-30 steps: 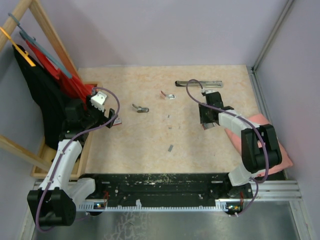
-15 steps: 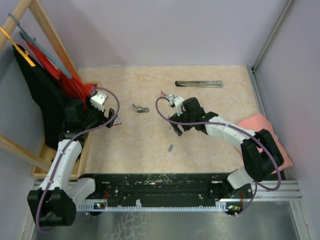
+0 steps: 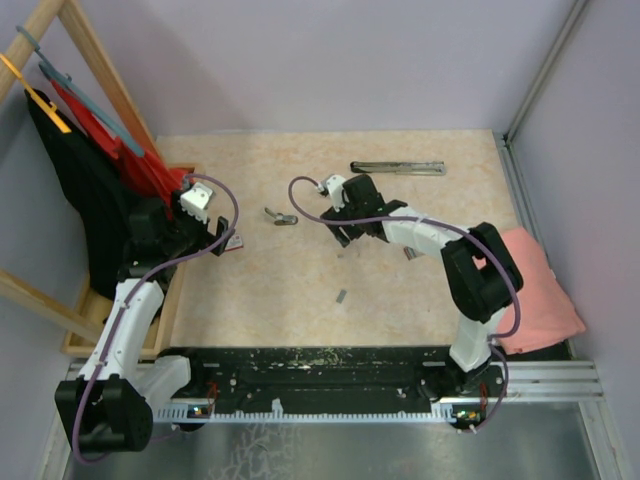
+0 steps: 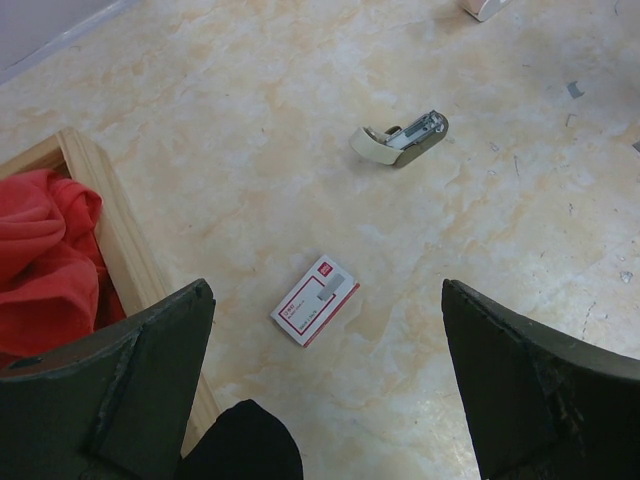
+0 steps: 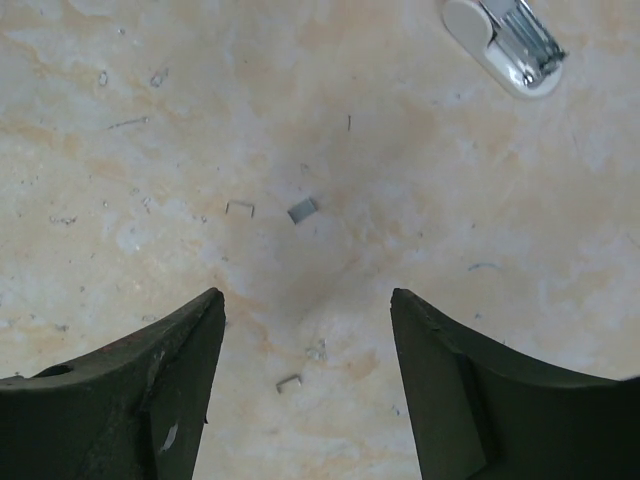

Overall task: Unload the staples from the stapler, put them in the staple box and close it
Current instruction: Pick up the staple from the center of the board.

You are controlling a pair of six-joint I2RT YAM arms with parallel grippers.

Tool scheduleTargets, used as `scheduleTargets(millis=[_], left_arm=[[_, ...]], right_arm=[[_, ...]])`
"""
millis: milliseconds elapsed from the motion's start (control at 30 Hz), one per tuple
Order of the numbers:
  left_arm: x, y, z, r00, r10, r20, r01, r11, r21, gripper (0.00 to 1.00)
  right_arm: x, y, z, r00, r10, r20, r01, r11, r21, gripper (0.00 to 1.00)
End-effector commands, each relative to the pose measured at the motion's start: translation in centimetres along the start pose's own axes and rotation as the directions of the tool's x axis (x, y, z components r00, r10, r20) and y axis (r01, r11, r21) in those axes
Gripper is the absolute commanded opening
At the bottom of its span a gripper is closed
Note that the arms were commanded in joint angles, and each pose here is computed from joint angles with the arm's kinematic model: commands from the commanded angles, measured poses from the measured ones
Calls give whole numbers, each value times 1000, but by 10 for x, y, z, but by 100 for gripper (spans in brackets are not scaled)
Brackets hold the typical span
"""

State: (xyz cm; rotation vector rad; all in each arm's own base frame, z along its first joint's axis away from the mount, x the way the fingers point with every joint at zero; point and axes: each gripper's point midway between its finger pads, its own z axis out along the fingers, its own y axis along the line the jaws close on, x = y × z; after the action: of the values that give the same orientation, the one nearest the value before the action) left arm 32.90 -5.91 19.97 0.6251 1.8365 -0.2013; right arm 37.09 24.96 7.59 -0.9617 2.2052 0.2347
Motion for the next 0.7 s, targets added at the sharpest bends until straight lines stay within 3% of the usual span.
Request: scheduleTargets(millis=[0, 267, 667], left_arm=[[-11, 2, -3, 999, 7, 35, -7, 1000, 1, 99], [-10, 1, -2, 999, 6, 32, -6, 1000, 8, 99], [-9, 1, -1, 1000, 5, 30, -5, 1000, 10, 99]], right_arm=[[-45, -1, 11, 989, -105, 106, 109, 993, -34, 67], [-39, 9, 36, 946, -319, 66, 325, 931, -165, 67], [-23, 4, 46, 922, -386, 21, 374, 879, -296, 60]])
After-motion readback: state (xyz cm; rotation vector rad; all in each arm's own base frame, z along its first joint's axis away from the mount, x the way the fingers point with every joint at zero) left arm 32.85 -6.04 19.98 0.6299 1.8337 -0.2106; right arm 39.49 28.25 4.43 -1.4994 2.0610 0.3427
